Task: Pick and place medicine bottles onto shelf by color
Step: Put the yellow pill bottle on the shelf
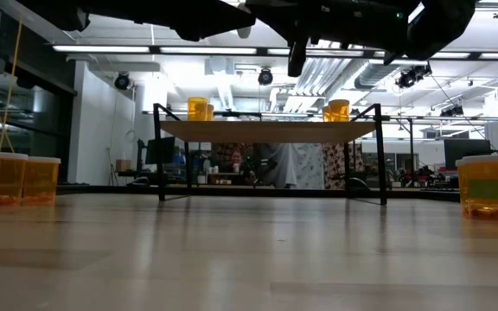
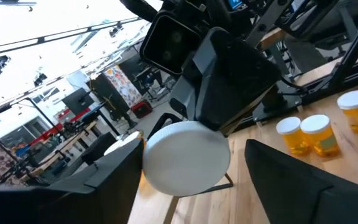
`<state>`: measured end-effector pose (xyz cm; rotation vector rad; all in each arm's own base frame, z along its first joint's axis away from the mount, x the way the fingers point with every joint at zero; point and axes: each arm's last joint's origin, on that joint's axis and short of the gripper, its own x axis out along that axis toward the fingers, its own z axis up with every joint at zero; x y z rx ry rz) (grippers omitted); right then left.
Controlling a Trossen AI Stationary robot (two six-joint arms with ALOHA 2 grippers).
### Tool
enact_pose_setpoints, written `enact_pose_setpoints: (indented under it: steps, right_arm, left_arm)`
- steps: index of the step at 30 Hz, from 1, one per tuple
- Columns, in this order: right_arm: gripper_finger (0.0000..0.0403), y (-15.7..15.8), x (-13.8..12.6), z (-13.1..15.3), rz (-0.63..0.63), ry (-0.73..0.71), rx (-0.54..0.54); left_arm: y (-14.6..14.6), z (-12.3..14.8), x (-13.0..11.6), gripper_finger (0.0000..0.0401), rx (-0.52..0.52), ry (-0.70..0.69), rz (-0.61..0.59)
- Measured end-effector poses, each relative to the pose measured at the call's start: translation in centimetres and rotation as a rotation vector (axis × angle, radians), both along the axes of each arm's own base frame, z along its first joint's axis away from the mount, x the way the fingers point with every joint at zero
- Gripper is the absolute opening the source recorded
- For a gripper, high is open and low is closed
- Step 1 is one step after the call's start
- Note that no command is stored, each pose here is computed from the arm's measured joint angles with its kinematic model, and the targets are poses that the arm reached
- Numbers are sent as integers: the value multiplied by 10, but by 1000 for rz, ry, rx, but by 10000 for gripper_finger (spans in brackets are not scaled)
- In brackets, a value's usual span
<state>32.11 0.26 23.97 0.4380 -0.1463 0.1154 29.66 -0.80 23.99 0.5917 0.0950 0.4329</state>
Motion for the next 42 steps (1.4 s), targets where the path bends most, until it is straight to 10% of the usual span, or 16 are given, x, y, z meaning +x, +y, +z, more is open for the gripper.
enact_pose_setpoints:
  steps: [10, 21, 33, 42]
  right_arm:
    - [13, 0, 0, 0, -6, -6, -35]
    - [128, -1, -1, 4, -33, -37, -38]
    - [152, -7, -19, 35, -87, -108, -192]
    - [152, -8, -36, 48, -128, -20, -268]
  left_arm:
    - [0, 0, 0, 214, 0, 3, 5]
    - [1, -1, -1, 208, 2, 13, 43]
    - [-11, 0, -9, 208, 91, 99, 335]
    - [17, 57, -10, 207, 18, 112, 527]
